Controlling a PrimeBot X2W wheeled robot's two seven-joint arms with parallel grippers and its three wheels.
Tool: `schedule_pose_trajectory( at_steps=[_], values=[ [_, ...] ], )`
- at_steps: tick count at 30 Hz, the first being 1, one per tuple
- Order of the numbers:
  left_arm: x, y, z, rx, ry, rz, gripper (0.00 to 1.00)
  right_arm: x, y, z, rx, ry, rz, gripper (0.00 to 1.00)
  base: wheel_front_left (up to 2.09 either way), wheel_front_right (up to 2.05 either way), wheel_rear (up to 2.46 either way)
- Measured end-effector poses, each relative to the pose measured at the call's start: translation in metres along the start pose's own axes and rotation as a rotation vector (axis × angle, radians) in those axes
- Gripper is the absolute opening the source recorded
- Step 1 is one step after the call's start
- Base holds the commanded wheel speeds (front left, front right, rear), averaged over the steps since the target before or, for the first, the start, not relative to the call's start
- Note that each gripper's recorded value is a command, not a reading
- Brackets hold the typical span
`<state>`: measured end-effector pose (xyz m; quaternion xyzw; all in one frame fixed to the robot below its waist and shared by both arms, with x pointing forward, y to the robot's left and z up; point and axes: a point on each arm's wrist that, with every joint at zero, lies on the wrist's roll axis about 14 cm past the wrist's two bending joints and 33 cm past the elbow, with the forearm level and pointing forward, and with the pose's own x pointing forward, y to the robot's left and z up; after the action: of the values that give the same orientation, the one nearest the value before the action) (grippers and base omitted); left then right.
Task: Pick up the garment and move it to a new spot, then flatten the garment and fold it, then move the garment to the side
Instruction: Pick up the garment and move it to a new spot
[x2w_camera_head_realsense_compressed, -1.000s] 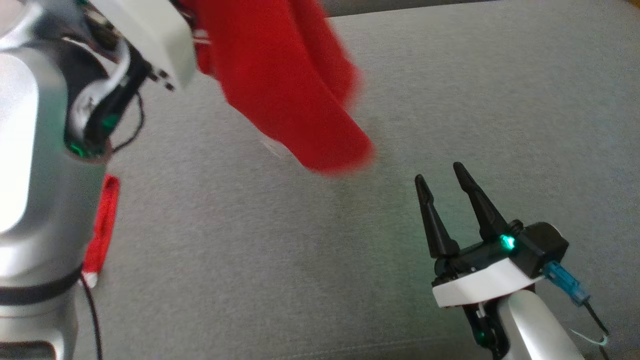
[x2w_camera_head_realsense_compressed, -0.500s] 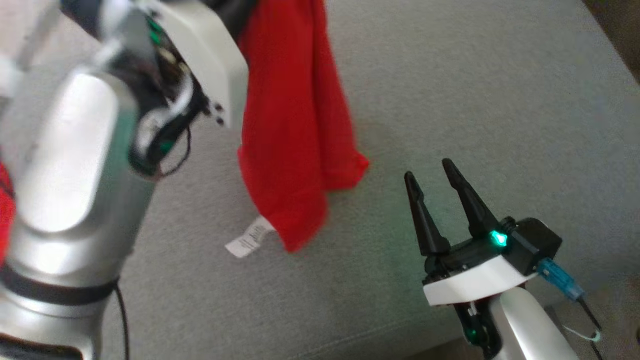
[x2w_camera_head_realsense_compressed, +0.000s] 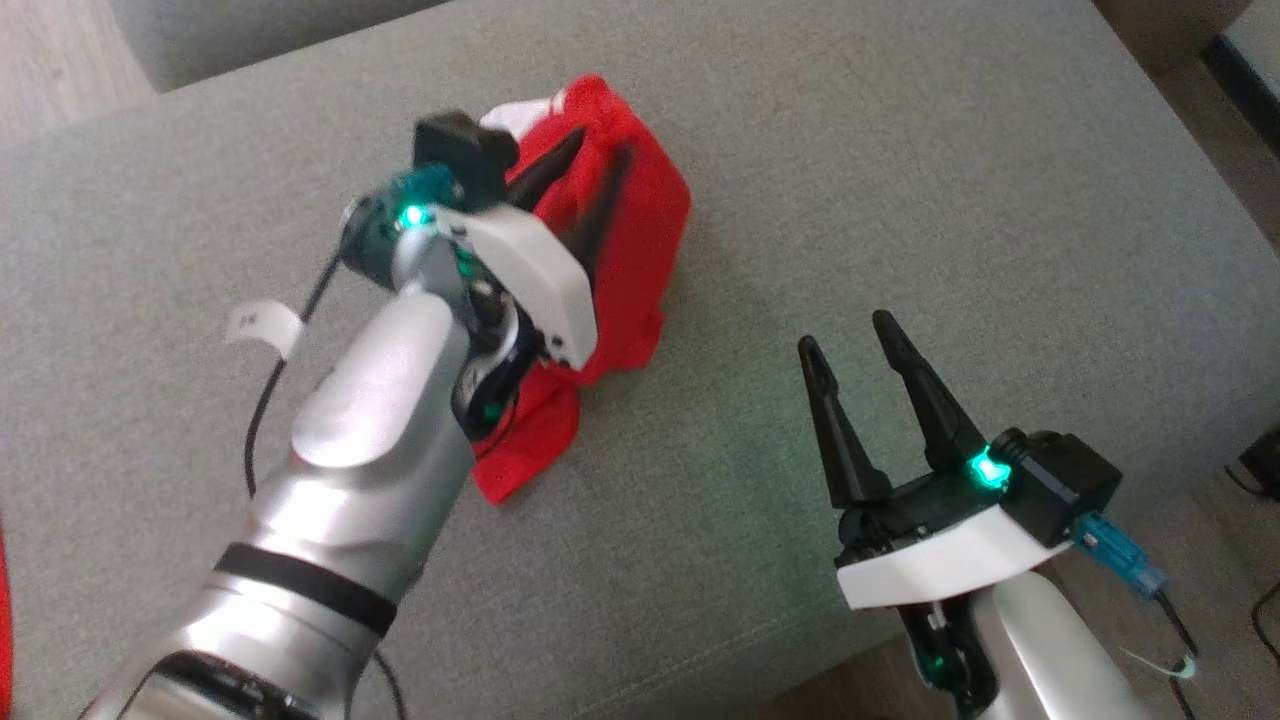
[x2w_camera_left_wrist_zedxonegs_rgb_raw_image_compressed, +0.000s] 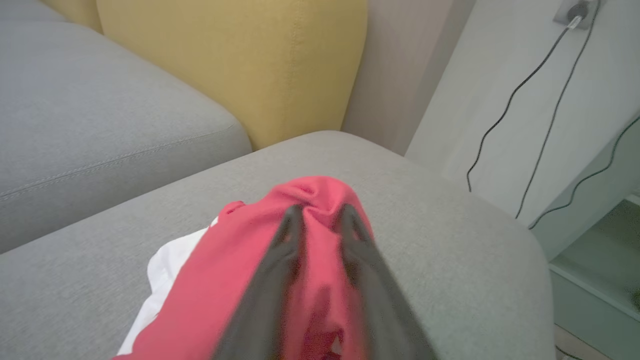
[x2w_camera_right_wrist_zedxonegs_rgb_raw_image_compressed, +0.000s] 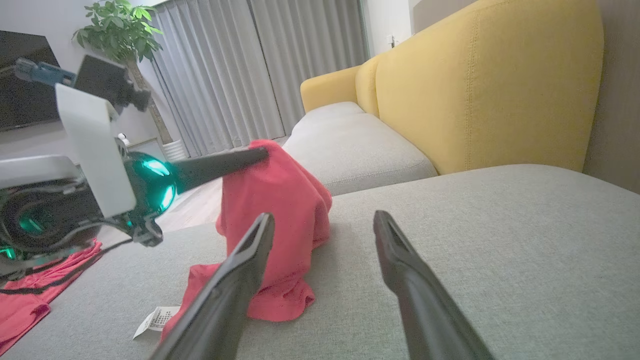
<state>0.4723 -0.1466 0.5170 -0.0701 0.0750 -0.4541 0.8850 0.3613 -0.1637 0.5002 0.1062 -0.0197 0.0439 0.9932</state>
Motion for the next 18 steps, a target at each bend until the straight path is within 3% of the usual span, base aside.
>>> schedule_pose_trajectory(
  at_steps=[5, 8, 14, 18],
  values=[
    [-0.006, -0.053, 0.013, -0.032, -0.091, -0.141, 1.00, -0.004, 0.000, 0.005, 0.001, -0.017, -0.002, 1.00, 0.00, 0.00, 0.00],
    [-0.015, -0.068, 0.024, -0.048, -0.140, -0.163, 1.00, -0.004, 0.002, 0.009, -0.015, -0.030, 0.006, 1.00, 0.00, 0.00, 0.00],
    [-0.042, -0.051, 0.023, -0.054, -0.181, -0.003, 1.00, -0.012, 0.003, 0.005, -0.042, -0.020, 0.010, 1.00, 0.00, 0.00, 0.00],
    [-0.079, -0.015, 0.000, -0.069, -0.154, 0.181, 1.00, -0.012, 0.005, 0.010, -0.061, -0.035, 0.020, 1.00, 0.00, 0.00, 0.00]
  ],
)
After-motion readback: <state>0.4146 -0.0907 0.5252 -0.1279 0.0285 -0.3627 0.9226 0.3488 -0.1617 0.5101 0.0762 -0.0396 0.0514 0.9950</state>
